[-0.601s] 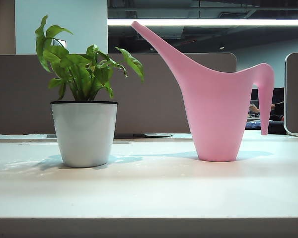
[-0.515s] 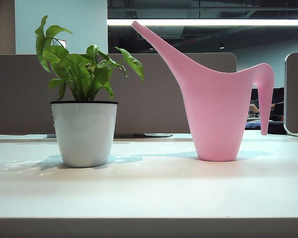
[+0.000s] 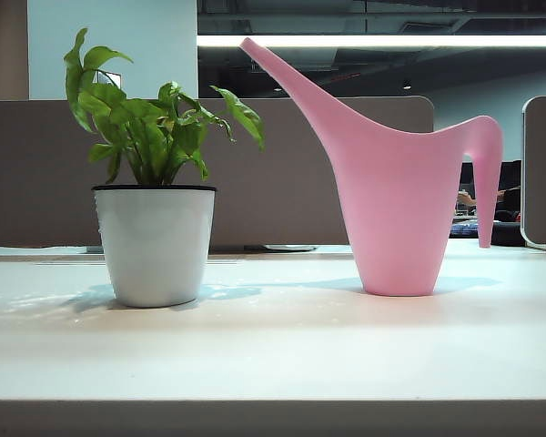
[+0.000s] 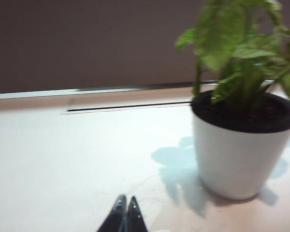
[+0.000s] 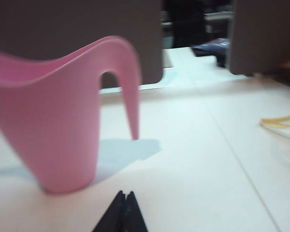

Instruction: Pick up the watering can from the table, water the potted plant, and put the can back.

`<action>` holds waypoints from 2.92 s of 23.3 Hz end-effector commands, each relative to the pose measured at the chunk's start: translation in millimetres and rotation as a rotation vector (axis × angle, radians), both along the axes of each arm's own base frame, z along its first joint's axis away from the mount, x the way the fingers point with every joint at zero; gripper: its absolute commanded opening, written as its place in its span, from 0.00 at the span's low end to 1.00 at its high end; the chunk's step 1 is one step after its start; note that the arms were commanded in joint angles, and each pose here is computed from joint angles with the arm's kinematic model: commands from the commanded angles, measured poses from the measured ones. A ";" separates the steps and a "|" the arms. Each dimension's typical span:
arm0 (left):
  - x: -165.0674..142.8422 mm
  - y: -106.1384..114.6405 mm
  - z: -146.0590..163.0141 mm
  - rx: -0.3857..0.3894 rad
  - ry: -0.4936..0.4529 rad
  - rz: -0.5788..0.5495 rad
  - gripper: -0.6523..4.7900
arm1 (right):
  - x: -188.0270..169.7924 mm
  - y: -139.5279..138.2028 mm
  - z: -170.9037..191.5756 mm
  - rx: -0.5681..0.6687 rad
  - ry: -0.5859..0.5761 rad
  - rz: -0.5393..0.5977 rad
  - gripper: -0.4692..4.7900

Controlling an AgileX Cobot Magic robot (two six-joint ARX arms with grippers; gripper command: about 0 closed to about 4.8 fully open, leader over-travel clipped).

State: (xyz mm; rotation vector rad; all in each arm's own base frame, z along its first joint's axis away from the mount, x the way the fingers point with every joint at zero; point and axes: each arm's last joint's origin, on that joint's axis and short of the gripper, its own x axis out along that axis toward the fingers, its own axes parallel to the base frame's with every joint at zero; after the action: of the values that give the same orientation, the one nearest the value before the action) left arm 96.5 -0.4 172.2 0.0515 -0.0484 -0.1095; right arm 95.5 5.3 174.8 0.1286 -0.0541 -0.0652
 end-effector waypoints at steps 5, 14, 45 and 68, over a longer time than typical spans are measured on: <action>-28.4 -2.1 84.0 -0.078 -0.098 -0.040 0.11 | -26.1 -4.0 78.2 0.038 -0.222 -0.039 0.08; -6.4 -15.5 165.6 -0.049 -0.028 -0.222 0.11 | -17.0 -3.6 156.8 -0.071 -0.191 -0.075 0.08; 32.5 -46.0 225.3 0.239 0.405 -0.384 0.11 | 115.8 13.2 157.4 -0.274 0.438 0.057 0.52; 33.6 -46.4 228.0 0.239 0.374 -0.382 0.11 | 217.7 -36.0 29.8 -0.181 0.272 0.341 0.80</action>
State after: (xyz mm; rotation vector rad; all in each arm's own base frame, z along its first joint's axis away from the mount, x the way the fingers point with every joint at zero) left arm 131.0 -46.9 397.2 0.2604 0.3517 -0.5039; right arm 309.5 -30.4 200.3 -0.0657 0.2920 0.2448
